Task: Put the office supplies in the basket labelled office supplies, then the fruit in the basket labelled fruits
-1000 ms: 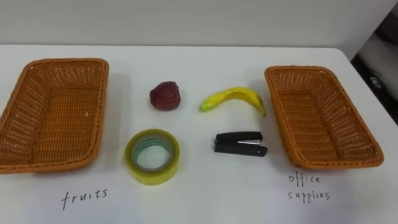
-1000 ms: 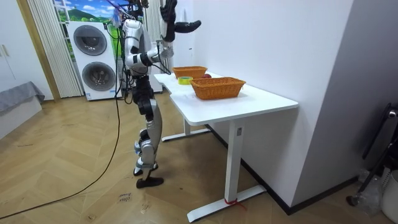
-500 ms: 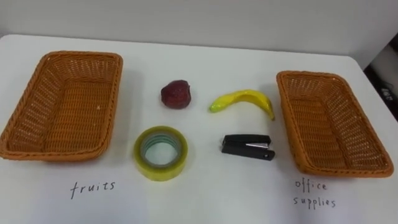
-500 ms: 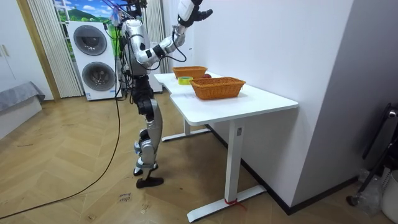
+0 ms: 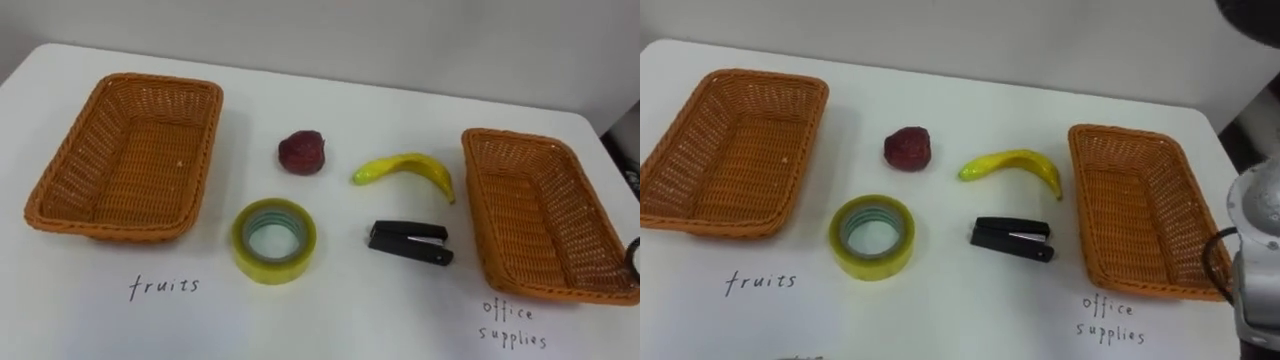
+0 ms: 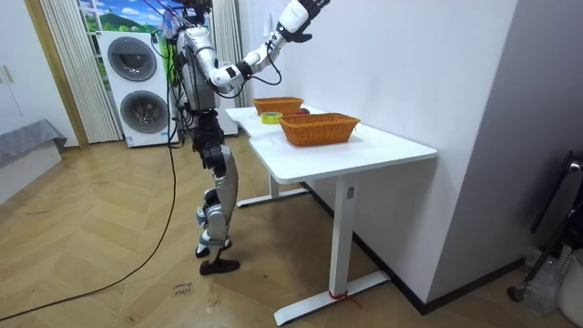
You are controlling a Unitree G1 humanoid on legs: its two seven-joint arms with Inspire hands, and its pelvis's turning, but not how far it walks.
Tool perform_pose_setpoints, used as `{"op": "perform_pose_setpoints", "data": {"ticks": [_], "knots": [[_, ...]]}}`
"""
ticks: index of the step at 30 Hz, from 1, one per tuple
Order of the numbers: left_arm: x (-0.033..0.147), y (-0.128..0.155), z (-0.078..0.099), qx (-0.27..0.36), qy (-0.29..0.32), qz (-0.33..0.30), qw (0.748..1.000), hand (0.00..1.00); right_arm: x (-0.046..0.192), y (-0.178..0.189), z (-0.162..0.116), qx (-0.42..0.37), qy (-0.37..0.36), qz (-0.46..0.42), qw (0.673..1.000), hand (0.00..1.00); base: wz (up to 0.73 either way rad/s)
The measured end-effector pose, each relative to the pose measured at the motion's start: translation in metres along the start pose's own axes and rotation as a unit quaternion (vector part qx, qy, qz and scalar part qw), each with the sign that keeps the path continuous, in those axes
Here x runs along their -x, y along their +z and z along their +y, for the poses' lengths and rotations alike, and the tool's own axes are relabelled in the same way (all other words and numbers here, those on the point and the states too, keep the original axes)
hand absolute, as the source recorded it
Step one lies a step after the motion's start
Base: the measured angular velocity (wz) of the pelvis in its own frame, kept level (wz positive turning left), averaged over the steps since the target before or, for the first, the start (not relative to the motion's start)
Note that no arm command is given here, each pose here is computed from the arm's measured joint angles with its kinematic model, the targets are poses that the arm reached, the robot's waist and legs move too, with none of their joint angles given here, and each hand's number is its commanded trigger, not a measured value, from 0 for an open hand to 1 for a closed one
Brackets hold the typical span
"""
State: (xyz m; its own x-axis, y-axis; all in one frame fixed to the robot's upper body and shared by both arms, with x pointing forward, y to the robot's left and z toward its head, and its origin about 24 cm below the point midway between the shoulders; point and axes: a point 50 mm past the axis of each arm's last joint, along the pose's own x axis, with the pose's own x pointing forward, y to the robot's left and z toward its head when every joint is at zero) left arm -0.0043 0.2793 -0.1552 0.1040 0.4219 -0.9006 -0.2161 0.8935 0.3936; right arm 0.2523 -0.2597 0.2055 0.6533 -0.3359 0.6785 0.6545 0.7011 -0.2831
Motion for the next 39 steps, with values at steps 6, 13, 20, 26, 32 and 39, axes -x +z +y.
{"op": "perform_pose_setpoints", "data": {"ticks": [6,13,20,26,32,39], "knots": [[0.0,-0.003,0.0,-0.017,0.001,0.005,1.0,0.0,0.001,-0.004,0.014,-0.002,0.063,0.009,0.998,0.0,0.08],[0.0,-0.009,0.001,-0.037,0.002,0.016,0.999,0.0,0.003,-0.008,0.025,-0.001,0.123,0.018,0.992,0.0,0.02],[0.0,-0.009,0.001,-0.038,0.0,0.023,0.999,0.0,0.005,-0.009,0.029,-0.007,0.153,0.023,0.988,0.0,0.0],[0.0,-0.008,0.001,-0.038,0.002,0.025,0.999,0.0,0.013,-0.022,0.042,0.005,0.209,0.063,0.976,0.0,0.0],[0.0,0.004,0.001,-0.037,0.004,0.006,0.999,0.0,0.025,-0.04,0.056,0.023,0.288,0.11,0.951,0.0,0.0],[-0.001,0.012,0.0,-0.04,0.002,-0.003,0.999,0.0,0.03,-0.054,0.059,0.044,0.342,0.143,0.928,0.0,0.0]]}}
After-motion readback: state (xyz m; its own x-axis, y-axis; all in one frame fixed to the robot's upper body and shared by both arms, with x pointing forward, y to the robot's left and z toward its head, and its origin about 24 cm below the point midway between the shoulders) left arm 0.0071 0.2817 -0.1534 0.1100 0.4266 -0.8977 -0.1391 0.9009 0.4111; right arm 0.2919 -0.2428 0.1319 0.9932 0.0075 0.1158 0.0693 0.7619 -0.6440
